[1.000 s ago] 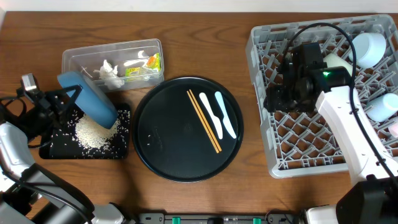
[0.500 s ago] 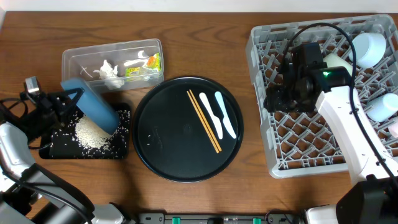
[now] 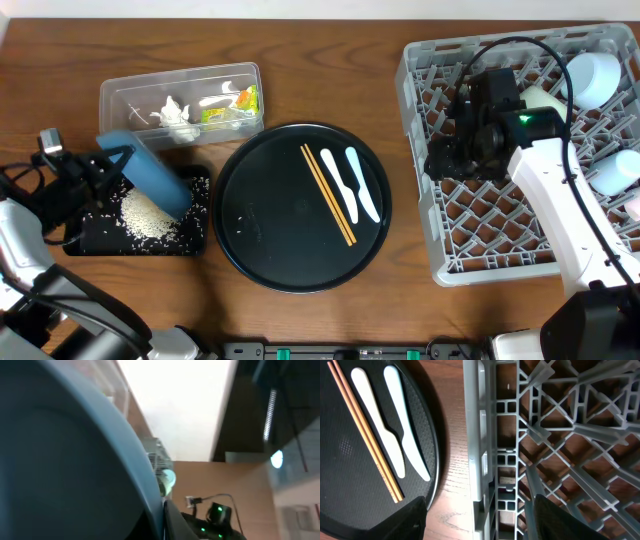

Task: Sort waste into correct bins and load items into the dishwasher rack
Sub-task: 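Carry the blue plate left and tip it over the small black tray, then bring the emptied blue plate back and set it on the round tray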

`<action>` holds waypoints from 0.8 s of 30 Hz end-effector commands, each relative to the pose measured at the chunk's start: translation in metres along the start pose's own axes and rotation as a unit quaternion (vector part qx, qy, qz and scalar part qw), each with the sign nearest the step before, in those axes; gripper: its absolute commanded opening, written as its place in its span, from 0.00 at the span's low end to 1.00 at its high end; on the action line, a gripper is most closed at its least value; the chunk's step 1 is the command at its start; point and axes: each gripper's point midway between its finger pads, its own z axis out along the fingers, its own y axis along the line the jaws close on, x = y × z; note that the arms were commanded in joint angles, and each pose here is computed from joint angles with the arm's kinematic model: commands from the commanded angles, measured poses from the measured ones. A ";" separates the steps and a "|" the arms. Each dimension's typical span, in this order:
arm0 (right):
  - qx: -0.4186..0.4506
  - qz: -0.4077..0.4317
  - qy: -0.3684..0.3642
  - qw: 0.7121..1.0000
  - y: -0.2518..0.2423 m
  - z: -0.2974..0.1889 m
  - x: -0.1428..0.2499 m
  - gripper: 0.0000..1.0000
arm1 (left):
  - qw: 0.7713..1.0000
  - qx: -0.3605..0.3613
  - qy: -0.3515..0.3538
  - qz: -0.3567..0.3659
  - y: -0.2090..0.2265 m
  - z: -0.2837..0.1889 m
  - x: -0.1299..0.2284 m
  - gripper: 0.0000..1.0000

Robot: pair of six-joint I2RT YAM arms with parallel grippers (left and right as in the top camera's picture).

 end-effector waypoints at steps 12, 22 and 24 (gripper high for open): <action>0.003 -0.002 0.002 1.000 0.000 0.001 0.001 0.66 | 0.984 0.031 0.127 0.119 -0.050 0.061 0.069 0.06; 0.003 -0.002 0.003 1.000 0.000 0.001 0.001 0.66 | 0.874 -0.268 0.316 0.252 0.040 0.126 0.170 0.06; 0.003 -0.003 0.003 1.000 0.000 0.001 0.001 0.65 | 0.846 -0.293 0.345 0.284 0.051 0.133 0.188 0.06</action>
